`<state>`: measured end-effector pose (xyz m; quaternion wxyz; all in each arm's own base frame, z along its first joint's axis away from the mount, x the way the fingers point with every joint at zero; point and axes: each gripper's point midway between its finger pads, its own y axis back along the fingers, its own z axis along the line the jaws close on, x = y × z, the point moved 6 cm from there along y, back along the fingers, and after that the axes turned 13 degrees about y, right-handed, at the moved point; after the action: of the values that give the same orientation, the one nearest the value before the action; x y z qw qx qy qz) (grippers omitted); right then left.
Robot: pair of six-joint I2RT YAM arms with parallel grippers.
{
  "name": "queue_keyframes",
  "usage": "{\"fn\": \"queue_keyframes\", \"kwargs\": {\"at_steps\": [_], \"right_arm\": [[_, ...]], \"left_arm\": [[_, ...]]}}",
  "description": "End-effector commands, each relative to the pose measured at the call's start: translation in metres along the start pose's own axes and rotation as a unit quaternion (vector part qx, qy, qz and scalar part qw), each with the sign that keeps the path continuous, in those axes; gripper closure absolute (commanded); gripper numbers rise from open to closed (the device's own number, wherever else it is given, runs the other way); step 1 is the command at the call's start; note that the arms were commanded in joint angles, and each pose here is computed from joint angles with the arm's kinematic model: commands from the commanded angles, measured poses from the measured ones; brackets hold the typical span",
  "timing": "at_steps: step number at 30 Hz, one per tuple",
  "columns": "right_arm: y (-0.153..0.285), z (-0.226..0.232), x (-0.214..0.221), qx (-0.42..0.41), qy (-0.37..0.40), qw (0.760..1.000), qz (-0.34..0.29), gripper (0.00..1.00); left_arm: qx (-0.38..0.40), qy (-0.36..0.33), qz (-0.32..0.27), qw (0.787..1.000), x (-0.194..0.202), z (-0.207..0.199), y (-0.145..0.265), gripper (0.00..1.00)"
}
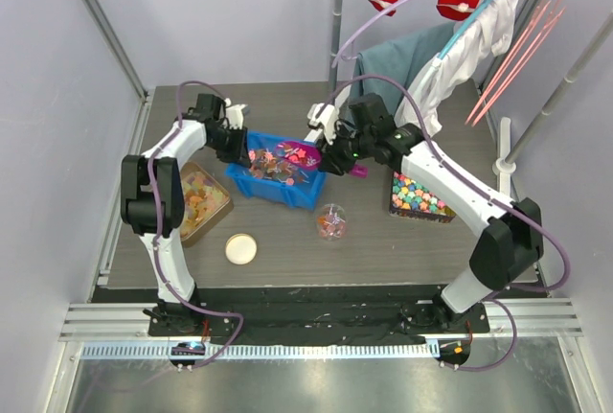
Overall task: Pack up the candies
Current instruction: Place the fake candies in the packing bottle.
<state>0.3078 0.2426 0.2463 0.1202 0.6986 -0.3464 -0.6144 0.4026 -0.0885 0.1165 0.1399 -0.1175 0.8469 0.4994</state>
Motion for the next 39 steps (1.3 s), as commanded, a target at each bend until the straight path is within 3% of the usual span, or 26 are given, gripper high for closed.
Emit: {"fn": "queue_keyframes", "kwargs": {"at_steps": [1, 8, 21, 39], "right_arm": [[0.036, 0.002, -0.015, 0.022, 0.033, 0.998, -0.042, 0.99], [0.070, 0.018, 0.006, 0.026, 0.043, 0.999, -0.021, 0.99], [0.098, 0.063, 0.061, -0.048, 0.035, 0.992, 0.116, 0.99], [0.098, 0.078, 0.093, -0.081, 0.024, 0.960, 0.267, 0.99]], "left_arm": [[0.007, -0.008, -0.020, 1.000, -0.015, 0.003, 0.005, 1.00], [0.003, -0.003, -0.019, 1.000, -0.016, 0.009, 0.005, 1.00], [-0.007, 0.007, -0.021, 1.000, -0.018, 0.020, 0.007, 1.00], [-0.010, 0.012, -0.027, 1.000, -0.019, 0.025, 0.012, 1.00]]}}
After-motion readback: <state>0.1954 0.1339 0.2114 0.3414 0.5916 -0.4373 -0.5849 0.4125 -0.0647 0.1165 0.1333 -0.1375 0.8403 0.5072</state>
